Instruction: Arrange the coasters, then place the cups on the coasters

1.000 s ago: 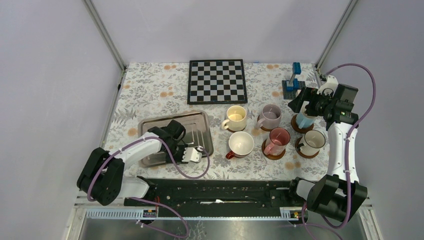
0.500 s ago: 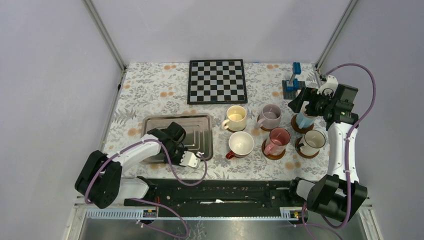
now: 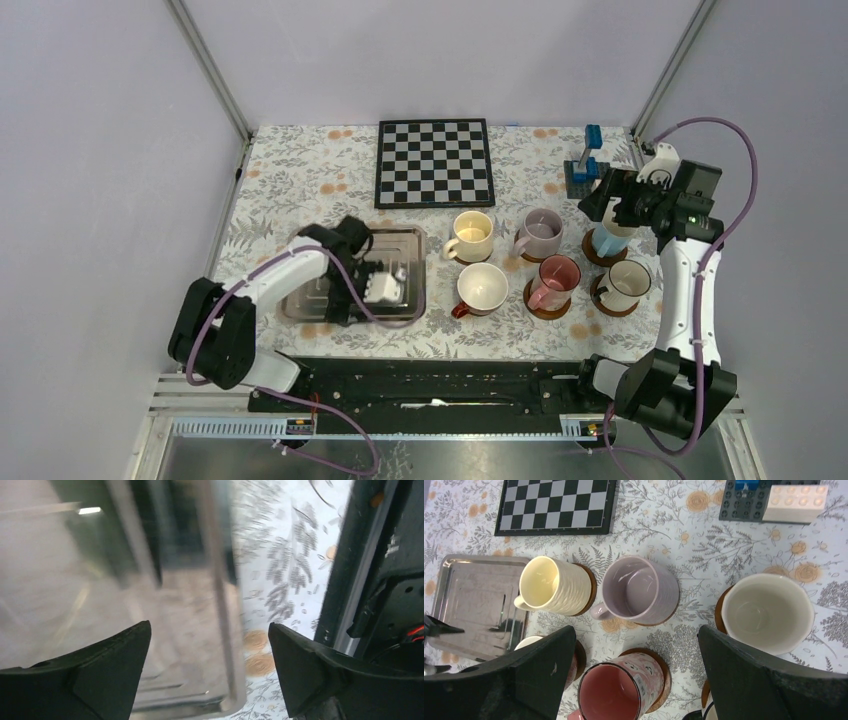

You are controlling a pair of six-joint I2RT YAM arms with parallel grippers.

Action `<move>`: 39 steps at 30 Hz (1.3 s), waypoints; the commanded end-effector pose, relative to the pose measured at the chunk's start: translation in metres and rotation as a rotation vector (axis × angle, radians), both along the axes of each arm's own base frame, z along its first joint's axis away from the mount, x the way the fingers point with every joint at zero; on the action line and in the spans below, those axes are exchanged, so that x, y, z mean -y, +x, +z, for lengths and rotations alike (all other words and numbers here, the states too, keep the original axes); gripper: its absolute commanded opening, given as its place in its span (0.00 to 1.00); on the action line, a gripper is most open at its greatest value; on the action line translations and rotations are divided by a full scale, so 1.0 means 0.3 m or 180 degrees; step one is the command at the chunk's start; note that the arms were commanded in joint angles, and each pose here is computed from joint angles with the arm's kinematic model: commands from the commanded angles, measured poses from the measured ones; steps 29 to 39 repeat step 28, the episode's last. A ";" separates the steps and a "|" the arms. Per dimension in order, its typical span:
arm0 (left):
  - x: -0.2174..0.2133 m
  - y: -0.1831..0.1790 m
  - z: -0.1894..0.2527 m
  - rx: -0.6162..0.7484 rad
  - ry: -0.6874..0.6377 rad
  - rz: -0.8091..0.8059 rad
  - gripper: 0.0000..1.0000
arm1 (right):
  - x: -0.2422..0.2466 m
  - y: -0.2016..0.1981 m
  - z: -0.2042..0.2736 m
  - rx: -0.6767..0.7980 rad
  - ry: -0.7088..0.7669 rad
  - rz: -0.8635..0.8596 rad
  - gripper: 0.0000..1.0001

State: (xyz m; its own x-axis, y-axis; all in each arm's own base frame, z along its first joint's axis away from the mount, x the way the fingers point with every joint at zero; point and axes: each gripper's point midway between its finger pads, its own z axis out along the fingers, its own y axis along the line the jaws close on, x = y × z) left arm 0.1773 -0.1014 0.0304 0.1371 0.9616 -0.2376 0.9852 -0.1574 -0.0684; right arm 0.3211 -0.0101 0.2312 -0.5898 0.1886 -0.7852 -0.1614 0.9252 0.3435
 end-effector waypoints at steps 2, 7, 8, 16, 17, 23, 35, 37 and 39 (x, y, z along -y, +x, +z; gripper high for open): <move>0.145 0.167 0.326 0.0168 -0.0773 0.0771 0.99 | -0.029 0.046 0.096 0.0087 -0.0040 0.0264 1.00; 0.179 0.369 0.543 0.0312 -0.1367 0.1700 0.99 | -0.088 0.103 0.111 0.0004 -0.0290 0.0503 1.00; 0.170 0.424 0.578 0.0308 -0.1494 0.2042 0.99 | -0.108 0.113 0.107 -0.0010 -0.0352 0.0566 0.99; -0.182 0.671 0.575 0.0446 -0.2063 0.4127 0.99 | -0.182 0.110 -0.025 -0.0158 -0.0615 0.0791 1.00; -0.223 0.668 0.555 0.0480 -0.2057 0.4259 0.99 | -0.177 0.108 -0.033 -0.0149 -0.0653 0.0779 1.00; -0.377 0.638 0.463 0.0556 -0.2069 0.4723 0.99 | -0.159 0.085 -0.101 -0.0186 -0.0770 0.0764 1.00; -0.400 0.635 0.458 0.0547 -0.2150 0.4822 0.99 | -0.158 0.095 -0.091 -0.0165 -0.0765 0.0749 0.99; -0.400 0.635 0.458 0.0547 -0.2150 0.4822 0.99 | -0.158 0.095 -0.091 -0.0165 -0.0765 0.0749 0.99; -0.400 0.635 0.458 0.0547 -0.2150 0.4822 0.99 | -0.158 0.095 -0.091 -0.0165 -0.0765 0.0749 0.99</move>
